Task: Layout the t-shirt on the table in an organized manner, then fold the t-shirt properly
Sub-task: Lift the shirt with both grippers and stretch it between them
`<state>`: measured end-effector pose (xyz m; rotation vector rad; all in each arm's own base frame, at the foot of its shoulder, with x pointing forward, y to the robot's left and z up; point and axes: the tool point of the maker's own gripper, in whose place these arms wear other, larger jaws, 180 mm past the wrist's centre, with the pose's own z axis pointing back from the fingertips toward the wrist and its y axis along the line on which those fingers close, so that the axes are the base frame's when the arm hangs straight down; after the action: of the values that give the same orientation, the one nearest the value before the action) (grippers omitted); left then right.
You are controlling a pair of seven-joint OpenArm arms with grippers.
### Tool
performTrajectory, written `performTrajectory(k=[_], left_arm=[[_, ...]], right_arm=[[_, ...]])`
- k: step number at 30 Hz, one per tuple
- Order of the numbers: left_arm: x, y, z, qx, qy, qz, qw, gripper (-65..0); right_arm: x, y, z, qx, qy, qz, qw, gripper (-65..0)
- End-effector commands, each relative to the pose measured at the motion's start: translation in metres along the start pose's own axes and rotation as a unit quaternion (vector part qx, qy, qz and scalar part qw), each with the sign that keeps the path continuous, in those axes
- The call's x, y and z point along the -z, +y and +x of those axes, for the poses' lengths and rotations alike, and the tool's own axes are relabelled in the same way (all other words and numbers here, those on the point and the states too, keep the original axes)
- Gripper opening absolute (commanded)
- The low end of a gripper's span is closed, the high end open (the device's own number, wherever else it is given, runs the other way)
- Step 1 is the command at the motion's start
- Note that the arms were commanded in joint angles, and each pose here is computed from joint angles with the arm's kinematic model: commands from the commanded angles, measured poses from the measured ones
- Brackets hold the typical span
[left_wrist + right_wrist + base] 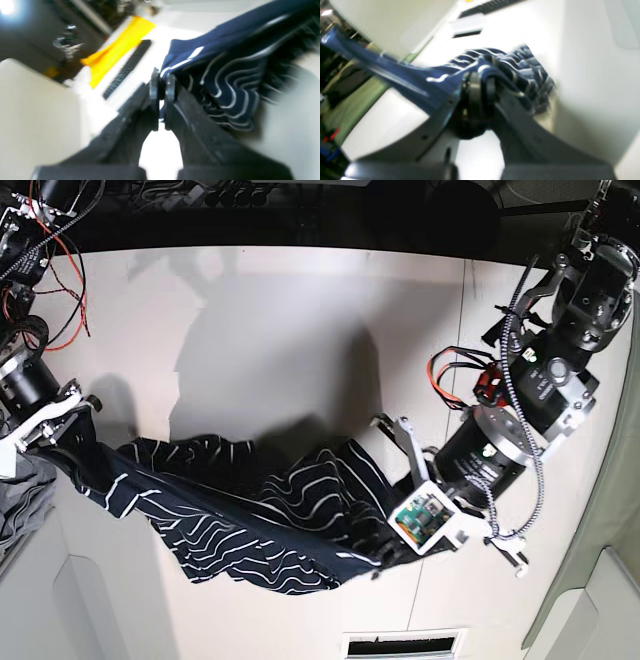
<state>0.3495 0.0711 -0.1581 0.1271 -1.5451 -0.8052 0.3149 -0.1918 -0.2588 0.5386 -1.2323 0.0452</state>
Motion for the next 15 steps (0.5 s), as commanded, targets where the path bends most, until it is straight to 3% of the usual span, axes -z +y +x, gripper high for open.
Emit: performTrajectory(k=[1, 7, 12, 15], left_arm=[[-0.01, 0.051, 0.01, 0.025, -0.008, 0.098, 0.995, -65.0], [-0.05, 0.097, 0.028, 0.031, -0.028, 0.176, 0.983, -65.0], [-0.077, 0.156, 0.031, 0.012, -0.039, 0.271, 0.962, -65.0], [-0.071, 0.155, 0.039, -0.001, -0.06, 0.235, 0.97, -65.0]], right_arm=[[-0.011, -0.006, 0.004, -0.028, 0.014, -0.024, 0.9992, -65.0], [-0.04, 0.051, 0.026, -0.113, -0.001, 0.006, 0.9935, -65.0], [-0.057, 0.08, 0.052, -0.172, -0.033, 0.009, 0.9845, -65.0], [-0.061, 0.071, 0.06, -0.176, -0.051, -0.019, 0.9828, -65.0]])
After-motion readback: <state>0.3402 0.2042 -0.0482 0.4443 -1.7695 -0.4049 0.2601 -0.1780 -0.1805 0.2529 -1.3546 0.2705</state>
